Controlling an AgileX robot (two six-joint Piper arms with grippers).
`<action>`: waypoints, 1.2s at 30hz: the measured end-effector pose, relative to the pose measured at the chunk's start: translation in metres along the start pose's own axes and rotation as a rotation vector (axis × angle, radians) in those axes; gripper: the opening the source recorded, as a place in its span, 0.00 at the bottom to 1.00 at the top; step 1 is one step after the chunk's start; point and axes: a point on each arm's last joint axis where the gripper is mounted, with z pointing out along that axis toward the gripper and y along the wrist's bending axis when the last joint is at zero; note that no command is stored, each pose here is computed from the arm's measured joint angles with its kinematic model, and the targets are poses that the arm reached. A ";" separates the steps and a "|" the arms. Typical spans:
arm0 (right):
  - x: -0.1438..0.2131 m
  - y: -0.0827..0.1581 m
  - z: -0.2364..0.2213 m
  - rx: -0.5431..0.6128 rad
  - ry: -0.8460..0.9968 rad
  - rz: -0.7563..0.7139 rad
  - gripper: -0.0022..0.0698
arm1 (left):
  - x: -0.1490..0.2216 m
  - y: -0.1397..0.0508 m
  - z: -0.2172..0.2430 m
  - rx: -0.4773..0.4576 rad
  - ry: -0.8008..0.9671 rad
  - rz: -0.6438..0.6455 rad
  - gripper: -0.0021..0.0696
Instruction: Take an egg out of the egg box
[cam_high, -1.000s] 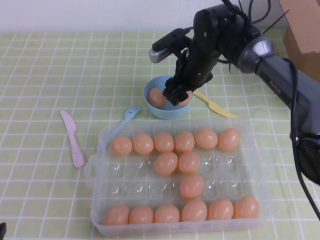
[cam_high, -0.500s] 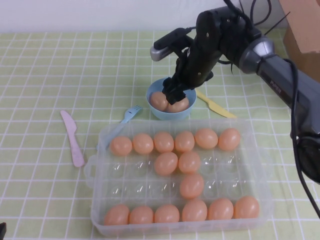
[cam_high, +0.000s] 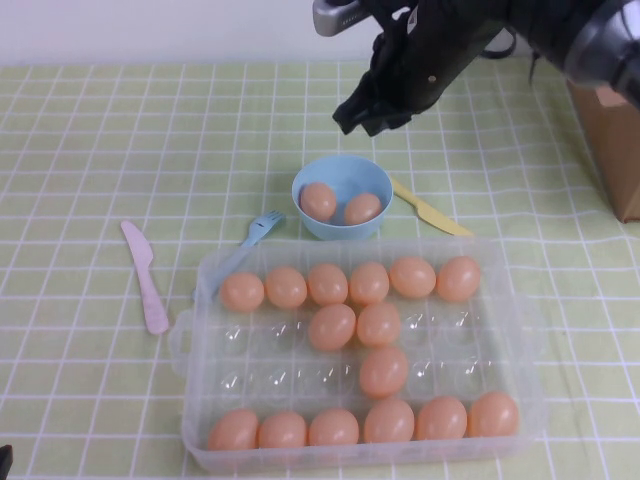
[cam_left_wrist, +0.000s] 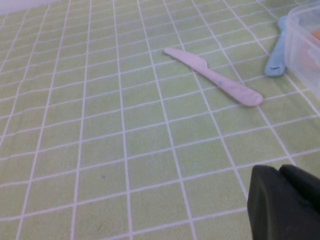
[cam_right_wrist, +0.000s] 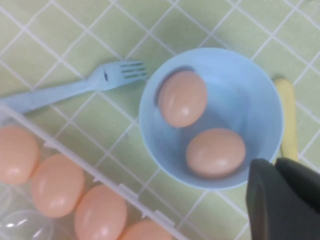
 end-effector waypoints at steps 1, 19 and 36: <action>0.003 0.002 -0.003 0.000 -0.002 0.006 0.02 | 0.000 0.000 0.000 0.000 0.000 0.000 0.02; 0.156 0.041 -0.145 0.054 -0.591 0.080 0.01 | 0.000 0.000 0.000 0.000 0.000 0.000 0.02; 0.292 0.050 -0.154 0.127 -0.653 0.028 0.01 | 0.000 0.000 0.000 0.000 0.000 0.000 0.02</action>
